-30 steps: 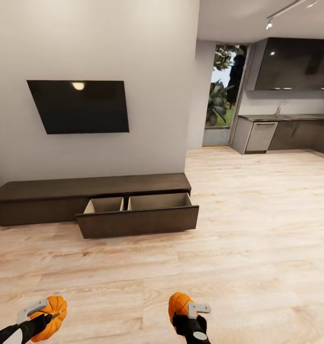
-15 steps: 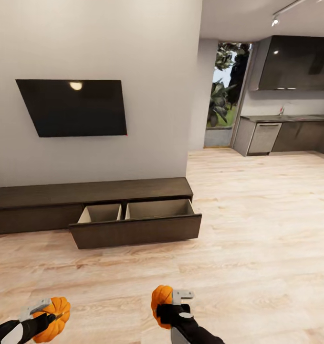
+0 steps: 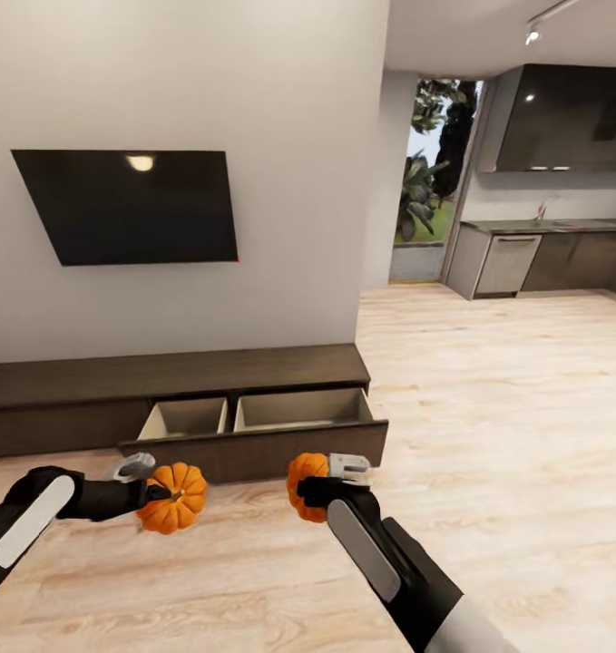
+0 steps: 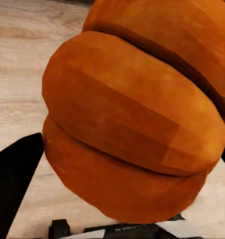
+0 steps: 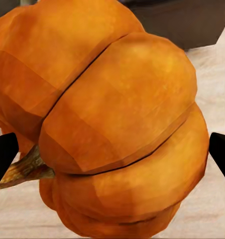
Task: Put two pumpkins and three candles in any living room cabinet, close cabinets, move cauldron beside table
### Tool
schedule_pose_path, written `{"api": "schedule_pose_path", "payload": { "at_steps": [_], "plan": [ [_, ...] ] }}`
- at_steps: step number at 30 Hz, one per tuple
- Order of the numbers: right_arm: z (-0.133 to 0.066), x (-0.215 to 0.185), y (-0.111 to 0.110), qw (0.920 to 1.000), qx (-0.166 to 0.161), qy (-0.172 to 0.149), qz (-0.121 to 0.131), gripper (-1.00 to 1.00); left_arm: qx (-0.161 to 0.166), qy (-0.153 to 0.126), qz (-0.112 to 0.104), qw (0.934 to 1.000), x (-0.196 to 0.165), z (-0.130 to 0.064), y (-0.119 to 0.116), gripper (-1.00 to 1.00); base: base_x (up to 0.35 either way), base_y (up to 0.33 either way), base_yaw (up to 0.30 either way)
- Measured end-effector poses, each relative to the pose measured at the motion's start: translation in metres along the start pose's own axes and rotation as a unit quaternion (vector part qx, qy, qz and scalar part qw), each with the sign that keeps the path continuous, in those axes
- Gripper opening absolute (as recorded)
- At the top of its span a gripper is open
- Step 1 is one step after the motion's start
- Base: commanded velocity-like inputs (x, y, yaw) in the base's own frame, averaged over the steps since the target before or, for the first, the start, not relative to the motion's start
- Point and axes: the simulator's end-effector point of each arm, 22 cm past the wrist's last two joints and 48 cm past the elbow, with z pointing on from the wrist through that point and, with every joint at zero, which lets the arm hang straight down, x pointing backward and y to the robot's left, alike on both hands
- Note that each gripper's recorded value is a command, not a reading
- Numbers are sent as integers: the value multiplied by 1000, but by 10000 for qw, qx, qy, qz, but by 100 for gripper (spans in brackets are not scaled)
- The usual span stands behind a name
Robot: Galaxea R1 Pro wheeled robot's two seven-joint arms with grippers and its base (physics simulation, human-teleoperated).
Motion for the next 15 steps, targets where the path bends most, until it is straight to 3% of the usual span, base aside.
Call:
{"api": "schedule_pose_path", "payload": {
  "at_steps": [4, 15],
  "plan": [
    [0, -27, -1, 9999, 41, -144, -62, -100, -94, -133, -36, 9999, -10, -6, 3, -100, 322, -57, 0],
    [5, -21, -8, 9997, 140, 38, -196, -100, -540, -195, -37, 9983, -8, 7, 2, -100, 313, -88, 0]
  ]
}}
